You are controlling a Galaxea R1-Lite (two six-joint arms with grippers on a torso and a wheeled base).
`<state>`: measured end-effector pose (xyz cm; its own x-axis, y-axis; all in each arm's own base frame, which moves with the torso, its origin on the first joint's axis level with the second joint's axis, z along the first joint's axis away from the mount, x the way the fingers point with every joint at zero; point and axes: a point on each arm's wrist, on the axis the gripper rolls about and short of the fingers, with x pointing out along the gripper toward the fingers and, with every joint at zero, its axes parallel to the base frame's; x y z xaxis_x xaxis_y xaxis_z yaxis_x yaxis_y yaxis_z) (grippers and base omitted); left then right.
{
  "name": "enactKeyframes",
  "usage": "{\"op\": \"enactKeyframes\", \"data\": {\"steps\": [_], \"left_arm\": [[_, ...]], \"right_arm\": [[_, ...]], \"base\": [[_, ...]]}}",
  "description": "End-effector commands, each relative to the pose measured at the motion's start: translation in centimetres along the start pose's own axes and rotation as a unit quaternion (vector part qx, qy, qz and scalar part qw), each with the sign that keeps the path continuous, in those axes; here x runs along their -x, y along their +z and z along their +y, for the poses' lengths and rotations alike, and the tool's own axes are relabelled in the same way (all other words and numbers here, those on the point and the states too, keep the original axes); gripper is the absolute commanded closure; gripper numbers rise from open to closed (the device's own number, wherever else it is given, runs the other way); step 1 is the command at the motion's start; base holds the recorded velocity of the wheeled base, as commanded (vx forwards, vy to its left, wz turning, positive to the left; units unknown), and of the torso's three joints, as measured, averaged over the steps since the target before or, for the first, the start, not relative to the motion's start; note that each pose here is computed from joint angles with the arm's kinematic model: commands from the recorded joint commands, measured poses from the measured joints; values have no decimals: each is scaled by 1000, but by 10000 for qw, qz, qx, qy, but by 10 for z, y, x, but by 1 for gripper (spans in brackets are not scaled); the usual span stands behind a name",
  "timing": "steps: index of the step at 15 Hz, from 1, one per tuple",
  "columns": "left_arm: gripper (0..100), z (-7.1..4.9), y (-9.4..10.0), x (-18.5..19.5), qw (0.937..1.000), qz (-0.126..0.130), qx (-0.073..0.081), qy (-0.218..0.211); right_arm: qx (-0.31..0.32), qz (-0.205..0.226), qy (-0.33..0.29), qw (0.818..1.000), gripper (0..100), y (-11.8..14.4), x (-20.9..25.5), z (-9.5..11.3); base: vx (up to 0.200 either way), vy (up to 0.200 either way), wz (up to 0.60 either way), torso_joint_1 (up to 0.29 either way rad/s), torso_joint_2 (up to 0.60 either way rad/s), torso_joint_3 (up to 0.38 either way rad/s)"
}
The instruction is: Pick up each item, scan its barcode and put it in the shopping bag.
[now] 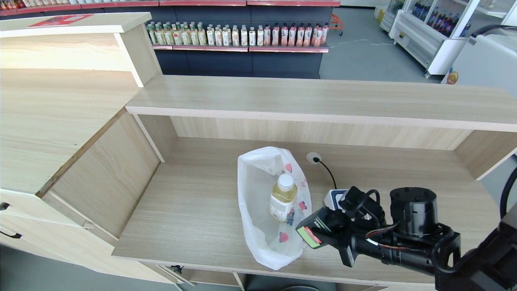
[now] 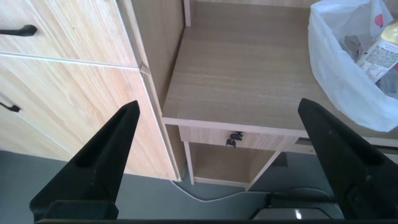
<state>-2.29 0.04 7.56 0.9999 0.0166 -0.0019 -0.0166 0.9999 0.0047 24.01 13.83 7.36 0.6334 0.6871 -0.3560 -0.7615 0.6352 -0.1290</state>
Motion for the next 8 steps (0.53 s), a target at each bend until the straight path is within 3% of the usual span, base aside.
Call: {"op": "enactKeyframes", "data": {"steps": [1, 8], "left_arm": [[0, 0, 0, 0, 10000, -2, 0, 1], [0, 0, 0, 0, 10000, -2, 0, 1]], "right_arm": [[77, -2, 154, 9999, 100, -11, -32, 3], [215, -230, 249, 9992, 100, -19, -77, 5]], "base": [[0, 0, 0, 0, 0, 0], [0, 0, 0, 0, 0, 0]]}}
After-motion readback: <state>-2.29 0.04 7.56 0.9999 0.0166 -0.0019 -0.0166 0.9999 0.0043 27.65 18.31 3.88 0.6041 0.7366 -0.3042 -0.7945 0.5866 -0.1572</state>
